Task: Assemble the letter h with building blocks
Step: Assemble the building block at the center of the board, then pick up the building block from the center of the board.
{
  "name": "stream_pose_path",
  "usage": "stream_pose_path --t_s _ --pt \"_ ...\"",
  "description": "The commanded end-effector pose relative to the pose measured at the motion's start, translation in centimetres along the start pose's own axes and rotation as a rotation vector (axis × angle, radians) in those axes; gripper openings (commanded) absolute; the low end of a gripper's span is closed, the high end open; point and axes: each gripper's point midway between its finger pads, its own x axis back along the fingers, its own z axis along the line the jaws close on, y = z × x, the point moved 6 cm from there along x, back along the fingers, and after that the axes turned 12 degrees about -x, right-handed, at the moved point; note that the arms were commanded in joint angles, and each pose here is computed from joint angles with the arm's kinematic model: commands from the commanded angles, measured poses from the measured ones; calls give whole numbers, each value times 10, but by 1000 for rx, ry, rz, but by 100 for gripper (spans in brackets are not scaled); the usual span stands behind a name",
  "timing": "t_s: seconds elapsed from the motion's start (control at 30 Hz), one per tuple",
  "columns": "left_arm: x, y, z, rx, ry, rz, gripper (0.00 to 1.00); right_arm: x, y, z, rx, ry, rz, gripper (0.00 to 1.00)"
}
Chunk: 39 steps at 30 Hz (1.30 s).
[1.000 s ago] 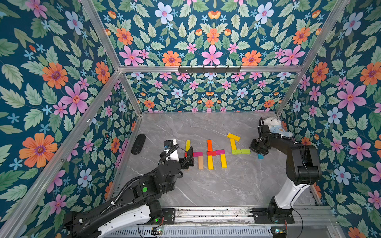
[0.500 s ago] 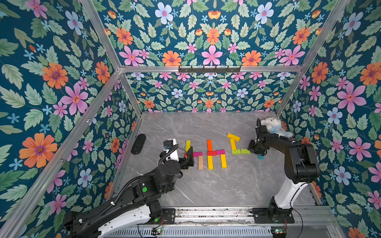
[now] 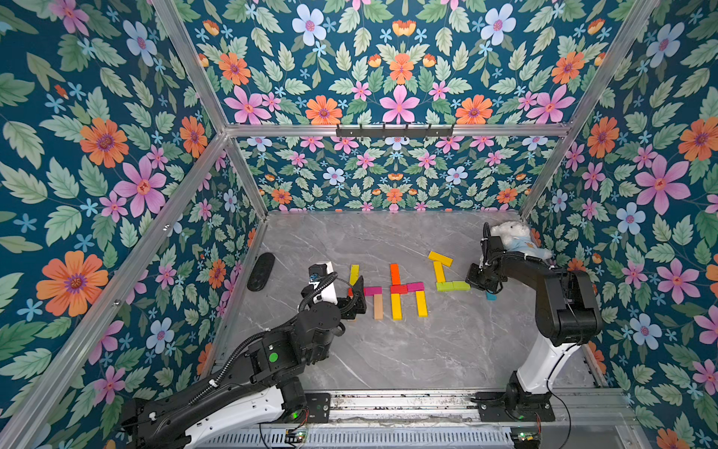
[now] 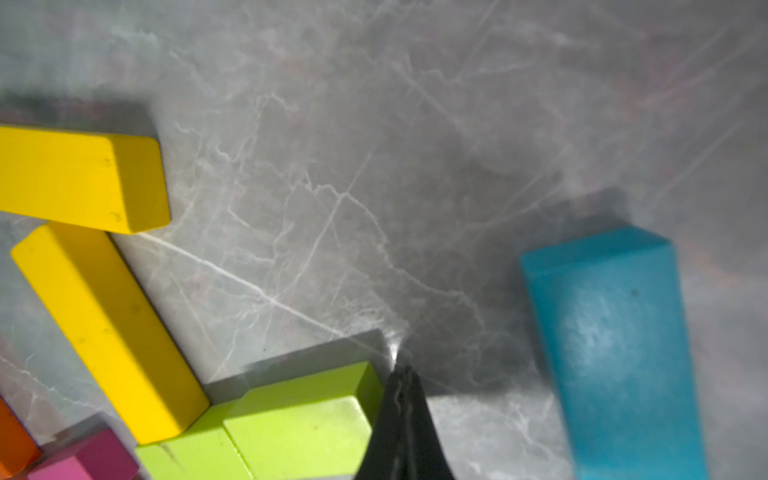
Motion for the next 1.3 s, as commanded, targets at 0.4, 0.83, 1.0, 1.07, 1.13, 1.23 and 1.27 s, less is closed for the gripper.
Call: stream_pose_path --t_s 0.4,0.83,1.0,1.07,1.13,1.23,1.27 --pt "-1 3 -4 12 -15 -4 99 58 26 -28 -96 -98 -163 69" --pt "-1 -1 -5 11 -31 8 99 19 17 -55 -99 -160 -23 66" --pt "0 0 -4 15 -32 6 100 13 10 -55 -67 -171 -12 57" --pt "0 0 -3 14 -31 6 99 10 8 -56 -56 -186 -7 51" --pt "0 0 -3 14 -29 6 99 9 6 -57 -56 -190 -5 43" --pt "0 0 -3 12 -29 8 99 12 5 -55 -47 -186 -18 33" --pt "1 0 -3 12 -30 8 100 14 6 -54 -45 -180 -25 30"
